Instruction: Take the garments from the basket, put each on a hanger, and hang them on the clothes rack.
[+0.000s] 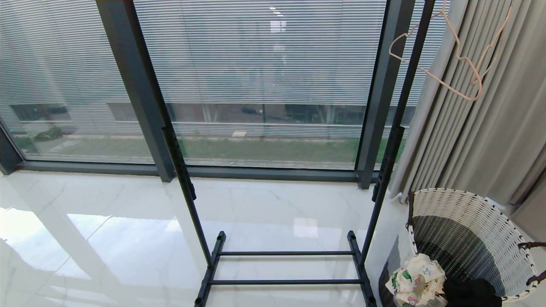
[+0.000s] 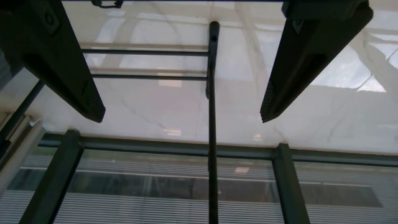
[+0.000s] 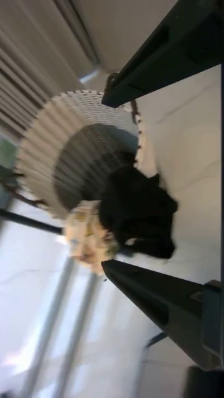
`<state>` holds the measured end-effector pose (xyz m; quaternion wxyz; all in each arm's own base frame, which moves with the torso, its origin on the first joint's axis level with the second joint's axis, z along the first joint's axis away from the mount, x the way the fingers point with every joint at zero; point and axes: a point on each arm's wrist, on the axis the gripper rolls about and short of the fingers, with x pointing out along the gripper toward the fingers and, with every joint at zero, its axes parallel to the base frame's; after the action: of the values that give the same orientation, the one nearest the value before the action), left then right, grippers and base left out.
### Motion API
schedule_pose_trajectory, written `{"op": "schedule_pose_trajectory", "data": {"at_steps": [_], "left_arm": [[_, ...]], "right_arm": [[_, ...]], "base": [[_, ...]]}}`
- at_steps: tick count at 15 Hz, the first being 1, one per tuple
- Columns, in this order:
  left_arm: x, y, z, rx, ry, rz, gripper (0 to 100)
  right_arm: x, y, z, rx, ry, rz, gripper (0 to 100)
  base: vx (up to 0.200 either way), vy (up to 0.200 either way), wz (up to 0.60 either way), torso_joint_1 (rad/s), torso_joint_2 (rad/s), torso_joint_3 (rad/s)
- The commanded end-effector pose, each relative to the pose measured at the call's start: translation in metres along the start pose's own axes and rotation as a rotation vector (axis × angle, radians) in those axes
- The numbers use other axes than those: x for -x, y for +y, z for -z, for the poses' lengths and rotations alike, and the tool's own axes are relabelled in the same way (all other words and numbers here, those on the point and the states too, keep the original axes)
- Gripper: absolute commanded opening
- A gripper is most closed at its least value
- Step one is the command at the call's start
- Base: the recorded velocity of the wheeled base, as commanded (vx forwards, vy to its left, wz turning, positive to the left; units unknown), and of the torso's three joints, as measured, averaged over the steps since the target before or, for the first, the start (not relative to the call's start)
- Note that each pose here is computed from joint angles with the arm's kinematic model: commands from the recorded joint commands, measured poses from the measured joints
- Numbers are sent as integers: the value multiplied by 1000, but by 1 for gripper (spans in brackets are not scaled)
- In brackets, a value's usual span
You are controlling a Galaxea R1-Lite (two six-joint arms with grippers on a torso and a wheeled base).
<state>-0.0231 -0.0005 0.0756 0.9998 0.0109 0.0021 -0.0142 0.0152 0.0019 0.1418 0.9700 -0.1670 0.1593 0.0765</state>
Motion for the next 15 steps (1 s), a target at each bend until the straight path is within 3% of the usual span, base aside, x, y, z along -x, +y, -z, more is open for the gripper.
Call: {"op": "schedule_pose_trajectory", "data": {"at_steps": [1,4,8,12,15], "left_arm": [[0,0,0,0,0,-1,100],[0,0,0,-1,0,-1,100],[0,0,0,-3,0,-1,100],[0,0,0,-3,0,-1,100],[0,0,0,0,0,1,100]], "right_arm": [[-74,-12,-18,197,391,-158,100],[-117,-10,-6,306,564,-284,100],[-158,-8,11,363,674,-352,100],[-181,-7,22,386,720,-338,100],[-196,-12,29,394,751,-254,100]], "base": [[0,0,0,0,0,0],[0,0,0,0,0,0],[0,0,0,0,0,0],[0,0,0,0,0,0],[0,0,0,0,0,0]]}}
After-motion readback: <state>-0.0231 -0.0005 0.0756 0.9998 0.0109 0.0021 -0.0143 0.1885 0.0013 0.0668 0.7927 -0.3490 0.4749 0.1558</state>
